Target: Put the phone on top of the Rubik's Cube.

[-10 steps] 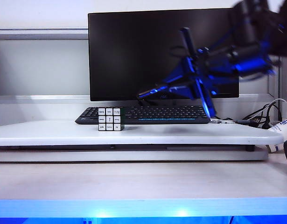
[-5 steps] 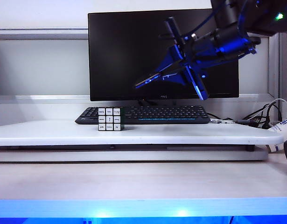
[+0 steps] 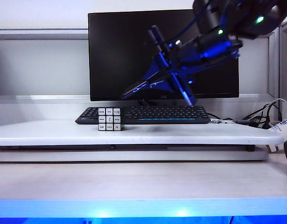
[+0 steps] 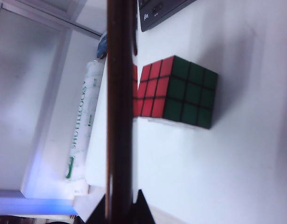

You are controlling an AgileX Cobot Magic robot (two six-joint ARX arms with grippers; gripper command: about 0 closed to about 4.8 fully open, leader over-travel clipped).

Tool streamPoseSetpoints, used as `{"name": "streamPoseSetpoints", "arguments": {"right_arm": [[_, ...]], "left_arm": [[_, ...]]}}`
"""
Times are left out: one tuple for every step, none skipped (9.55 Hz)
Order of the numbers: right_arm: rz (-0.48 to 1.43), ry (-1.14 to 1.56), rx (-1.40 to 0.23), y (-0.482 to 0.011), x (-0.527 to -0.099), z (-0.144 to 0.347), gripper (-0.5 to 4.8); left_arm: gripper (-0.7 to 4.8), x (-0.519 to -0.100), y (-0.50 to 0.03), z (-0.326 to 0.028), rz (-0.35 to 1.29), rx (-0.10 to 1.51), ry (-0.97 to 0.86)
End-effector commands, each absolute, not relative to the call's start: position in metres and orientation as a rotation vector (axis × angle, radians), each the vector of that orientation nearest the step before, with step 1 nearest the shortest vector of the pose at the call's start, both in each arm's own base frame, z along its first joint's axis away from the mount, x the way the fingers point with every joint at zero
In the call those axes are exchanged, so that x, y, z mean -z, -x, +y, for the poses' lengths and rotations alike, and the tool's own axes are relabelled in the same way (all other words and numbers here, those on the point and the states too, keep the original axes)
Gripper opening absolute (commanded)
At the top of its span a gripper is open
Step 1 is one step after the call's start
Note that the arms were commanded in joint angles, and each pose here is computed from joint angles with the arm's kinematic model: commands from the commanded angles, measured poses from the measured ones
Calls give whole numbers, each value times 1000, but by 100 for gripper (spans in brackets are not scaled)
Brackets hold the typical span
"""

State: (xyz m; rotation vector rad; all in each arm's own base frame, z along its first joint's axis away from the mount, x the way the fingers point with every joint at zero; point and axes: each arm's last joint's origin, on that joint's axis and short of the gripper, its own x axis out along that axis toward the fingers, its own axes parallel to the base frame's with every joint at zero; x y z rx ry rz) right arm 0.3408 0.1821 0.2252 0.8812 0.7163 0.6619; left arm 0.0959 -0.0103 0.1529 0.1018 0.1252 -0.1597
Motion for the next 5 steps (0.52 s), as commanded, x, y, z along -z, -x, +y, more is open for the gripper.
{"name": "streamPoseSetpoints", "arguments": {"right_arm": [[660, -907, -755, -358, -240, 202, -7], [681, -919, -773, -362, -236, 212, -7], [699, -925, -777, -363, -230, 221, -7], [704, -925, -775, -364, -228, 222, -7], [706, -937, -781, -364, -223, 227, -7]], "left_arm": [[-6, -154, -96, -10, 111, 158, -105], [-6, -154, -96, -10, 112, 158, -105], [-6, -154, -96, -10, 113, 158, -105], [-6, -154, -96, -10, 113, 158, -105], [-6, -154, -96, -10, 112, 158, -105]]}}
